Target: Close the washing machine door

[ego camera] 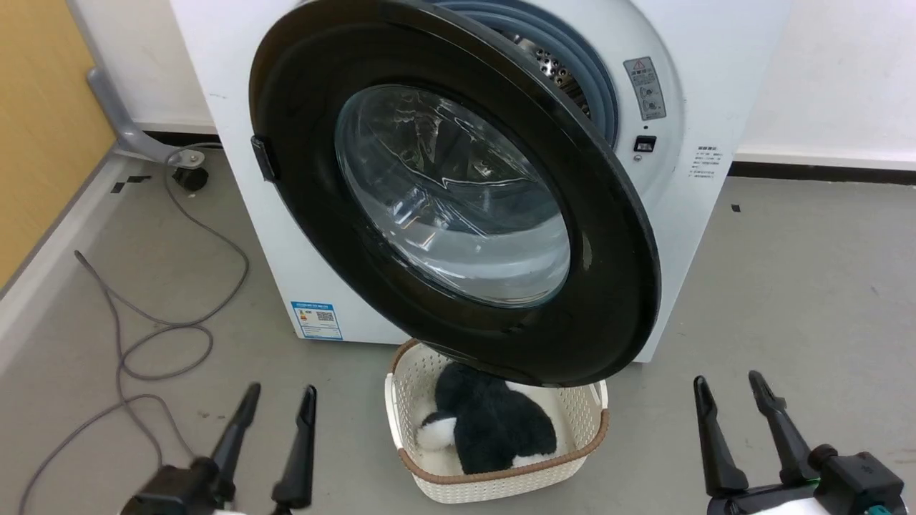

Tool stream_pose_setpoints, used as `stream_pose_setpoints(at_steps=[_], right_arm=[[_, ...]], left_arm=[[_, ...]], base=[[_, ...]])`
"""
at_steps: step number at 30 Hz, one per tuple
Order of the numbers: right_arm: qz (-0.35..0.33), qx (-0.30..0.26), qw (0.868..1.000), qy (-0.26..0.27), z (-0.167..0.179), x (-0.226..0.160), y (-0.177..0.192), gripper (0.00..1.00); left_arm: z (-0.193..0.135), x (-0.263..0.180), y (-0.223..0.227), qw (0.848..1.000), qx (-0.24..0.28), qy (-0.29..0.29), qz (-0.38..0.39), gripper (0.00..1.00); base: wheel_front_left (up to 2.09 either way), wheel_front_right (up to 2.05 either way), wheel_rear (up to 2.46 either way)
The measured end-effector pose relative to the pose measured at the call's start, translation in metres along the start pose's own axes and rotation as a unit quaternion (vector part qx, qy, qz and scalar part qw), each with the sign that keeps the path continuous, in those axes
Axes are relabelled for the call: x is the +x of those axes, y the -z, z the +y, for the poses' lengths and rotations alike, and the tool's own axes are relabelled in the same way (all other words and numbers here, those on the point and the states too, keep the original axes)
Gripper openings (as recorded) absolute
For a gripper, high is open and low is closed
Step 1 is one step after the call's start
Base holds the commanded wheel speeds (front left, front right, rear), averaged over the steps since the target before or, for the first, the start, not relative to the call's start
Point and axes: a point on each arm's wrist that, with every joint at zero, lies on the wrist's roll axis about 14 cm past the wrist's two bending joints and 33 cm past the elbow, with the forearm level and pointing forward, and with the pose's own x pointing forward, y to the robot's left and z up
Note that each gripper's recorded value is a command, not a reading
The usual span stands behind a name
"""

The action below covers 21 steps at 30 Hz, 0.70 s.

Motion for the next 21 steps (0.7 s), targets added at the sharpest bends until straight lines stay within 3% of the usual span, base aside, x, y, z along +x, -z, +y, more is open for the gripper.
stream_pose_setpoints(at_steps=[9,10,11,12,21], right_arm=[[0.001,0.001,1.0,-0.024,0.016,0.003,0.001,1.0],[0.002,0.002,1.0,-0.029,0.019,0.004,0.002,0.9],[0.003,0.001,0.999,-0.037,0.023,0.004,0.003,0.19],[0.005,0.0,0.999,-0.045,0.028,0.005,0.004,0.0],[0.031,-0.025,0.987,-0.158,0.073,0.021,0.02,0.0]], left_arm=[[-0.002,-0.015,0.014,1.0,0.006,-0.012,0.012,1.0],[-0.001,-0.016,0.014,1.0,0.007,-0.015,0.012,1.0],[-0.001,-0.016,0.015,1.0,0.006,-0.015,0.013,1.0],[-0.001,-0.017,0.015,1.0,0.007,-0.017,0.013,1.0],[0.008,-0.02,0.02,0.999,-0.003,-0.039,0.018,1.0]], base=[[0.0,0.0,0.0],[0.0,0.0,0.0],[0.0,0.0,0.0],[0.0,0.0,0.0],[0.0,0.0,0.0]])
